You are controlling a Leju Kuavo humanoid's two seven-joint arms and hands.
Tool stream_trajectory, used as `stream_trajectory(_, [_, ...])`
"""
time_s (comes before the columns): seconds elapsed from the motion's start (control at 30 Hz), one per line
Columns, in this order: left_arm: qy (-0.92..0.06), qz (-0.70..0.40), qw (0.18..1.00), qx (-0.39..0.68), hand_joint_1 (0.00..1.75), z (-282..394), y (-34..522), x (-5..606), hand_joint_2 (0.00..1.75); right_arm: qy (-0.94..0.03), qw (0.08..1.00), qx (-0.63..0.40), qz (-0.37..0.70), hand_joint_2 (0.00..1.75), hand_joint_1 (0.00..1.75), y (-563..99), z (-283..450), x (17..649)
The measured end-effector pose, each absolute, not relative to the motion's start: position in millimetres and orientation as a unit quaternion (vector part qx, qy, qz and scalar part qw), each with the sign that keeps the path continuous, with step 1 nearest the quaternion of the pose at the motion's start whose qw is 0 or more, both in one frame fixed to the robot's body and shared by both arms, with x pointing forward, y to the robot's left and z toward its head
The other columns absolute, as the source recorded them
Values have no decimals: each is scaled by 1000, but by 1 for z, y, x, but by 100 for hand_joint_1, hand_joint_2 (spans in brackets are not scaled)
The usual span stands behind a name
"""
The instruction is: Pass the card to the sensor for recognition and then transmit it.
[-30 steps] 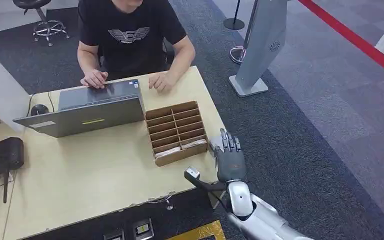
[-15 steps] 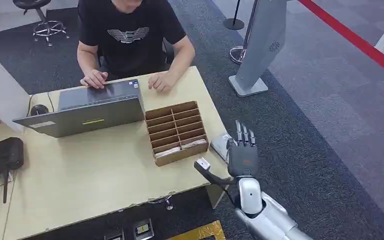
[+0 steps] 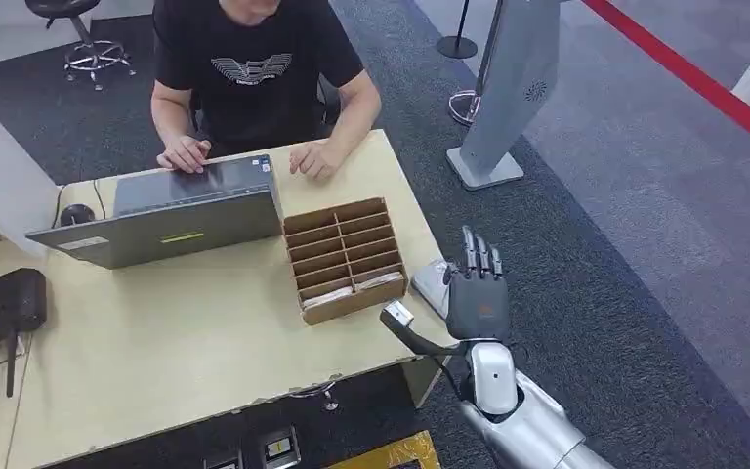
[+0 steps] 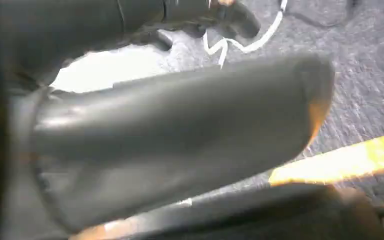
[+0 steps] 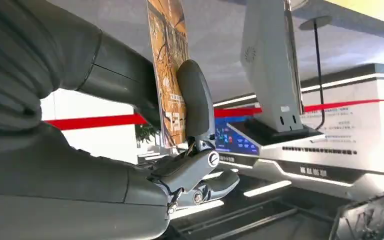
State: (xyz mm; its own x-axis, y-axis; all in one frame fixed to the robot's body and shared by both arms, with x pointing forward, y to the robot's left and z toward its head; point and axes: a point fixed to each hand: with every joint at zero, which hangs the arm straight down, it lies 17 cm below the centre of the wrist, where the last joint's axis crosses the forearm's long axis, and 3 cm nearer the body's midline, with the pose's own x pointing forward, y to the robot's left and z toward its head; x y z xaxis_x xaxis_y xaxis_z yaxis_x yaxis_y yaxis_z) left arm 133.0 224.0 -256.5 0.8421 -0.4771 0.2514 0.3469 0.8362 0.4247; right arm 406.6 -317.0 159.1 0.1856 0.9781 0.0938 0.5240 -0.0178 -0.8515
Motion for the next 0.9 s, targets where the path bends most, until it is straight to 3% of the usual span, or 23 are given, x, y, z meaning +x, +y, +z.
stream_trajectory(0.9, [-190,-244,933,182,0,-255,219,138,0,-539,479,-628,294,175,175,-344,107,436])
